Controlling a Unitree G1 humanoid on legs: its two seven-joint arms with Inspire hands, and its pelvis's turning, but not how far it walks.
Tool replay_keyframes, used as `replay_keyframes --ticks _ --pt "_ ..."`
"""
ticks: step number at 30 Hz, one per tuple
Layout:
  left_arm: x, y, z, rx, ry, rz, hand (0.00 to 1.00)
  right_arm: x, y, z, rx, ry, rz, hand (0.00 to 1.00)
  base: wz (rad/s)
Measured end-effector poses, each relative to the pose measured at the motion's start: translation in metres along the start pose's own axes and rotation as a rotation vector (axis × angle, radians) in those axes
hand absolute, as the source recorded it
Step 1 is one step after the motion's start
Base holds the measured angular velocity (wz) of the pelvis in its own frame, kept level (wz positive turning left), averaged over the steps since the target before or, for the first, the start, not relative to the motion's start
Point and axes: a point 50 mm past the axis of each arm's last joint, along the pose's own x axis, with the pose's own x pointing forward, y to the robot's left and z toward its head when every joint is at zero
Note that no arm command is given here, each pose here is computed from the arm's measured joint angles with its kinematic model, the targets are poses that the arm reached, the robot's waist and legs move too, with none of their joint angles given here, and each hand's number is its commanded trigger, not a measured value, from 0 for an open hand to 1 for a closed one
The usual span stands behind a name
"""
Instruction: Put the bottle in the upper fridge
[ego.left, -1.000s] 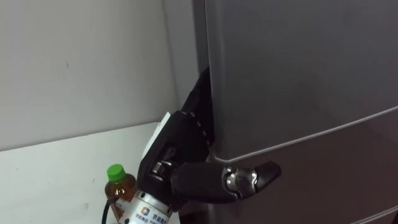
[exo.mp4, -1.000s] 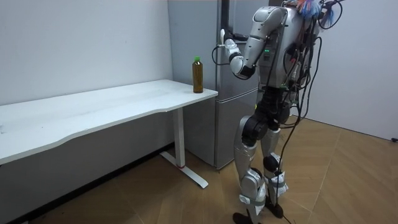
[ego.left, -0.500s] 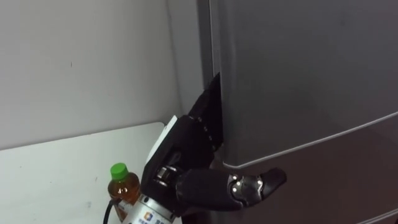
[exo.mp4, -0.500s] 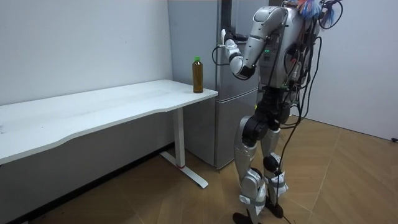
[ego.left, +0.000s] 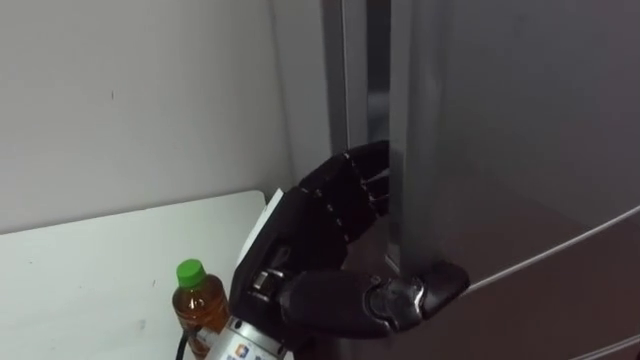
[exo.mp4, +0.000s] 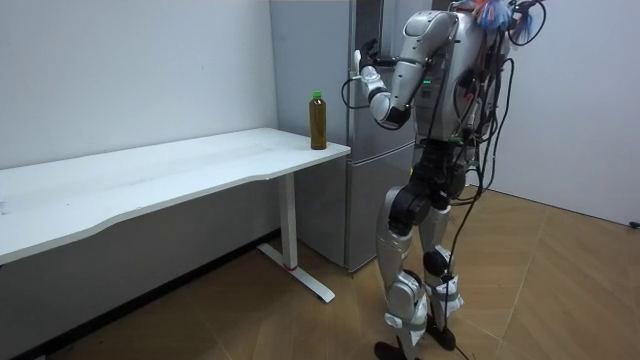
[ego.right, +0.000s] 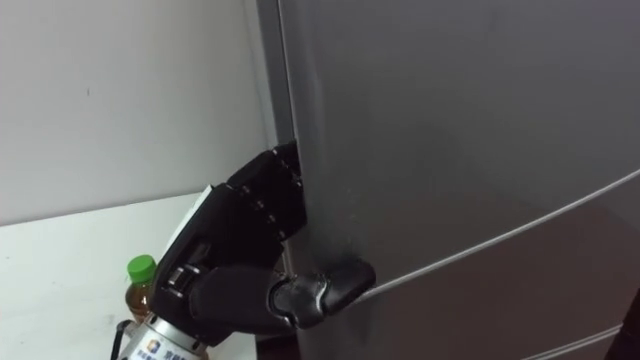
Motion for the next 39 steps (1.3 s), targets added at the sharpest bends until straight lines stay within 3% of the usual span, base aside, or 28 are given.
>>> replay_keyframes --ticks 16,39 --pt "0.0 0.0 0.0 -0.002 0.002 0.0 0.0 -0.001 -0.003 0.0 0.001 0.001 -0.007 0.0 0.0" --pt "-0.002 0.002 -0.002 -0.021 -0.003 0.012 0.0 -0.005 -0.014 -0.005 0.047 -0.01 -0.045 0.0 -0.03"
